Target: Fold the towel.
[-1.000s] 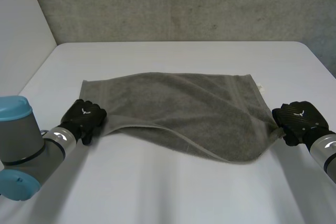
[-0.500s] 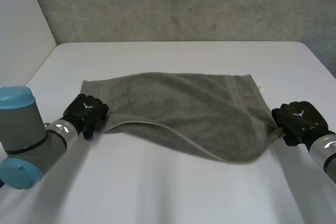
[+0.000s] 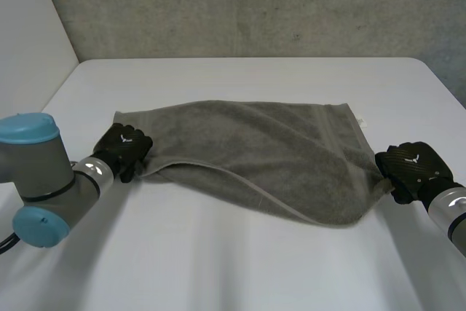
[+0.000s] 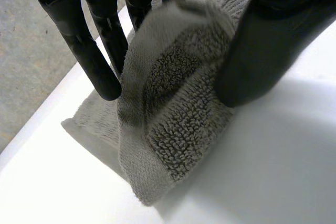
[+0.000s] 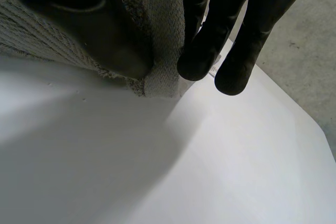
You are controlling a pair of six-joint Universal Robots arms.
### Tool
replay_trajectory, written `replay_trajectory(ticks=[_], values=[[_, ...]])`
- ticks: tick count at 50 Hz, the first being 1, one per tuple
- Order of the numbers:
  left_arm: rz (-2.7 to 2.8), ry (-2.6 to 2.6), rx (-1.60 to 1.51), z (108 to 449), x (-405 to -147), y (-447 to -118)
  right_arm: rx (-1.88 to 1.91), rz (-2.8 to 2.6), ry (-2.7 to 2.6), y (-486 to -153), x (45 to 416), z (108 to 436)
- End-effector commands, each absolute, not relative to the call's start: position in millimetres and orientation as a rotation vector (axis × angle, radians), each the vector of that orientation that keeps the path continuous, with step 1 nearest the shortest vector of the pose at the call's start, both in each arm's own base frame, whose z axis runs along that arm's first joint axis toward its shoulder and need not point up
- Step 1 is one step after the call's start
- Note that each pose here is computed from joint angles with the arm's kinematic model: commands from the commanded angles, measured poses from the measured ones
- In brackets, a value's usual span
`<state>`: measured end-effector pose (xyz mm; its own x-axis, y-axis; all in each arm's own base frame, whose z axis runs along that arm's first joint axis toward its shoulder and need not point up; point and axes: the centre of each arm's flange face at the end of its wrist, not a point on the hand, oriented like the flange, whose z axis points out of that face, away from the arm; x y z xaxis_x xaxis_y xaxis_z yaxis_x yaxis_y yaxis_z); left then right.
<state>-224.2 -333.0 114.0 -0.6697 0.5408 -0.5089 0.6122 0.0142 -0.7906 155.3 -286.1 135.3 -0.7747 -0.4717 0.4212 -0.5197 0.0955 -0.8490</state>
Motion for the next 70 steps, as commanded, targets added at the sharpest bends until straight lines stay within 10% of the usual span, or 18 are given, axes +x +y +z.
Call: replay_trajectory(ticks=[1,52,70], values=[[-1.796,2.17,1.257,124,-229,-330,1.042,1.803,-2.298,-286,156,134],[-1.8,2.175,1.258,141,-228,-318,1.069,1.814,-2.291,-285,162,135],[-2.029,2.23,0.898,214,-190,-285,1.012,1.952,-2.114,-279,157,221]])
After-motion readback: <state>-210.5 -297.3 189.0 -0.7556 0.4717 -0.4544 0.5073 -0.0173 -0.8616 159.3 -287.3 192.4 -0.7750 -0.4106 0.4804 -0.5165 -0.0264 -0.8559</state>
